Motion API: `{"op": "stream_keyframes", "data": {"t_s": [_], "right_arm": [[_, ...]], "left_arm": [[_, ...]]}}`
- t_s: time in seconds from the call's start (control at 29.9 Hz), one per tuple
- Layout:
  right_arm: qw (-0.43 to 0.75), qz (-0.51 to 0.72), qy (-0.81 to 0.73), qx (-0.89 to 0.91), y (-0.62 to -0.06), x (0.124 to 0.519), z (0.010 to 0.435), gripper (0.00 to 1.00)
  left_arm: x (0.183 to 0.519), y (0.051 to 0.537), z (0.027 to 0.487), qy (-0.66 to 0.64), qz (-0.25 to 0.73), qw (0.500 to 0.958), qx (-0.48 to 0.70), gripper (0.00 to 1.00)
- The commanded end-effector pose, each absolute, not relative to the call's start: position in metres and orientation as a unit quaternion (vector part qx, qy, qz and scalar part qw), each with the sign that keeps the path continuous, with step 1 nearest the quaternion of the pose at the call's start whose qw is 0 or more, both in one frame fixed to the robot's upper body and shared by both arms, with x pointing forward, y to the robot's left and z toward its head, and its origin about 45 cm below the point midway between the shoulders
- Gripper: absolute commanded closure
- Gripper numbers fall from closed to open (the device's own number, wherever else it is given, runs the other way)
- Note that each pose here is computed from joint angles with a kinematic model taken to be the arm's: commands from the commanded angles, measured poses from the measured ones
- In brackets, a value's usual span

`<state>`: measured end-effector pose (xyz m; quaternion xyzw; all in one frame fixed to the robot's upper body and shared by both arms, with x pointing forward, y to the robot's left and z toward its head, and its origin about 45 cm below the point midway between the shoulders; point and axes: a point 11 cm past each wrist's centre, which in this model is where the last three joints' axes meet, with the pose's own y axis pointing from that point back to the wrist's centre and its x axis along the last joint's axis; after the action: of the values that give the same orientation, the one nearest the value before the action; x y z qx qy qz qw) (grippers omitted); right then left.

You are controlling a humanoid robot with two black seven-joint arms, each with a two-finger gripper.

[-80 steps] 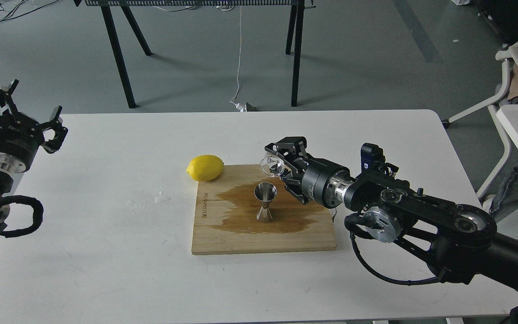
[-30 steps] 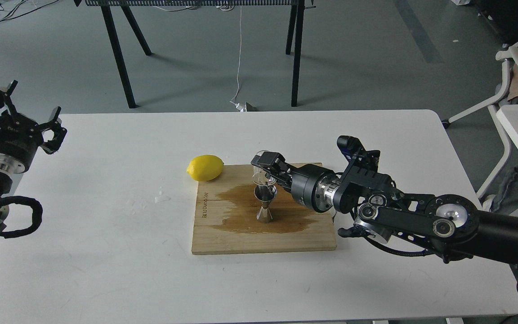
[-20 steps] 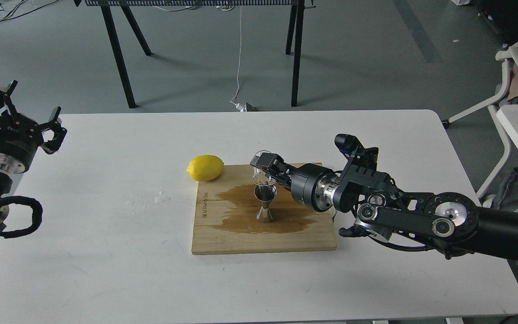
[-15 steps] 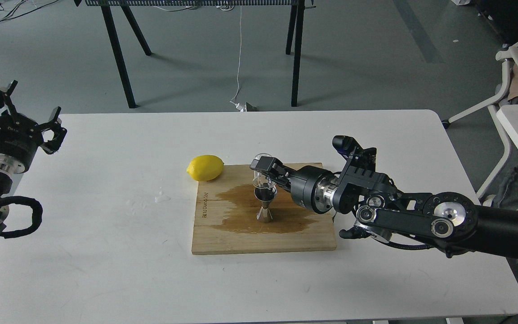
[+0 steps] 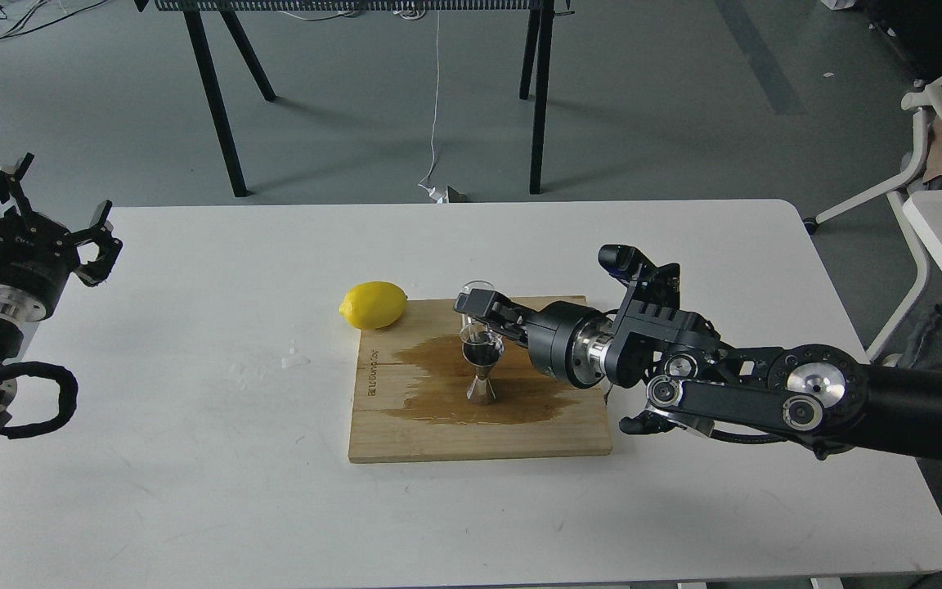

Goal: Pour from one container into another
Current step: 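Tilt the glass with the right gripper to pour into the jigger, then carry the glass with the right gripper back away from the board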

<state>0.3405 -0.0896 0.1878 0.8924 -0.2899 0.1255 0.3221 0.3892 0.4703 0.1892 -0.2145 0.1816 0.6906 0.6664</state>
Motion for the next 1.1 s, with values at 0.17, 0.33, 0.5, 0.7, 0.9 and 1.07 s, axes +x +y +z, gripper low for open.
{"op": "stream_keyframes", "data": {"t_s": [0.17,0.33,0.5,0.7,0.9,1.07], "right_arm": [[0.328,0.137,-0.291,0.888,-0.094,0.344,0.190,0.54],[0.328,0.137,-0.291,0.888,-0.094,0.344,0.190,0.54],[0.327,0.137,-0.290,0.889,-0.093,0.344,0.191,0.54],[0.320,0.129,-0.297,0.890,-0.092,0.346,0.194,0.54],[0.272,0.075,-0.357,0.891,-0.104,0.366,0.220,0.54],[0.183,-0.032,-0.430,0.884,-0.123,0.385,0.243,0.54]], "left_arm": [[0.389,0.470,0.189,0.182,0.691,0.666,-0.214,0.08],[0.389,0.470,0.189,0.182,0.690,0.666,-0.215,0.08],[0.389,0.471,0.190,0.181,0.691,0.666,-0.215,0.08],[0.389,0.471,0.190,0.181,0.691,0.666,-0.215,0.08],[0.389,0.471,0.189,0.181,0.691,0.666,-0.214,0.08],[0.389,0.472,0.190,0.180,0.692,0.666,-0.214,0.08]]}}
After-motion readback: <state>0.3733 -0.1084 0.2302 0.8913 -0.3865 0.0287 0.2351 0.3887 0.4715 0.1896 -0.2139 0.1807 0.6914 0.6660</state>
